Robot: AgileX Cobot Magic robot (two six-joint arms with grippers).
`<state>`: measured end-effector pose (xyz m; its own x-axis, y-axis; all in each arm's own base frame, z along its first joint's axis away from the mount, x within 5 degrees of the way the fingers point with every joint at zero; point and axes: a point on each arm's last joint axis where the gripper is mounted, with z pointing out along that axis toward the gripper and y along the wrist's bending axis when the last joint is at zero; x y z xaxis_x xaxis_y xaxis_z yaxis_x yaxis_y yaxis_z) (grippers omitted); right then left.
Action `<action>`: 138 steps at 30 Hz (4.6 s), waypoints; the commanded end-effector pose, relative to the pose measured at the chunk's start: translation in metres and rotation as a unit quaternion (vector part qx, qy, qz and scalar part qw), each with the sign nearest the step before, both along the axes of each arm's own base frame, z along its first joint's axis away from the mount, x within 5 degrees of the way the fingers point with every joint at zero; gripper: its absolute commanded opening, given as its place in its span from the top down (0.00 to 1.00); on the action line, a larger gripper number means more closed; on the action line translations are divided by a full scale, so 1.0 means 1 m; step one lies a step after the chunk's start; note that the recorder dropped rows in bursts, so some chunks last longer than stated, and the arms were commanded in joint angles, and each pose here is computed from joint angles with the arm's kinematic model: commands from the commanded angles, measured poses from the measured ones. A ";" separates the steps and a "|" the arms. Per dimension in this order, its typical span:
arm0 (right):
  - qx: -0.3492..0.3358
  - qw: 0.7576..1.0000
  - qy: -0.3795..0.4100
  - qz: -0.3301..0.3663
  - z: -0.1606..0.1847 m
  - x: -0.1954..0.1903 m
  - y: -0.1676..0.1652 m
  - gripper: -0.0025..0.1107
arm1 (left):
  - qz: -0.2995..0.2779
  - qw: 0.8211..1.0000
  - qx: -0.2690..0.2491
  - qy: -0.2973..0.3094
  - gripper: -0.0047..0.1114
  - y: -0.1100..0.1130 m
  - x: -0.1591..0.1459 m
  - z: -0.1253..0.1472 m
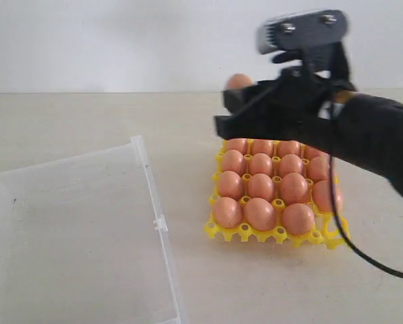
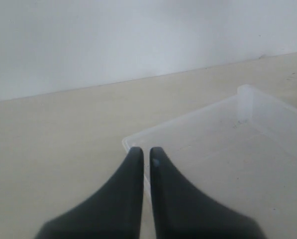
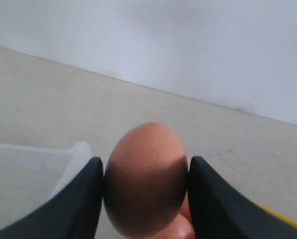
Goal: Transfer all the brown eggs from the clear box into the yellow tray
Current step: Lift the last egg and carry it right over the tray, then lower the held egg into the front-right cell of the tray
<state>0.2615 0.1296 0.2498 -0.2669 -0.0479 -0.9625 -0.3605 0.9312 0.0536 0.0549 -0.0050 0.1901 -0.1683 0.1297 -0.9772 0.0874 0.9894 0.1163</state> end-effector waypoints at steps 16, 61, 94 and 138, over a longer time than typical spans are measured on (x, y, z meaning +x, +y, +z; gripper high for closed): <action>0.043 0.996 0.037 -0.073 -0.070 -0.135 -0.088 0.98 | -0.001 1.000 -0.004 -0.003 0.92 0.000 0.000 0.000; -0.106 0.986 0.076 -0.105 -0.145 -0.082 -0.079 0.98 | -0.001 1.000 -0.004 -0.003 0.92 0.000 0.000 0.000; -0.080 0.986 0.106 -0.103 -0.138 -0.070 -0.070 0.44 | -0.001 1.000 -0.004 -0.003 0.92 0.000 0.000 0.000; -0.090 0.977 0.180 -0.073 -0.126 -0.088 -0.071 0.98 | -0.001 1.000 -0.004 -0.003 0.92 0.000 0.000 0.000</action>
<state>0.1731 0.0598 0.1286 -0.6014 -0.1291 -0.7884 -0.2097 0.9778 -0.0002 0.0549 -0.0050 0.1901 -0.1683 0.1297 -0.9772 0.0874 0.9894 0.1163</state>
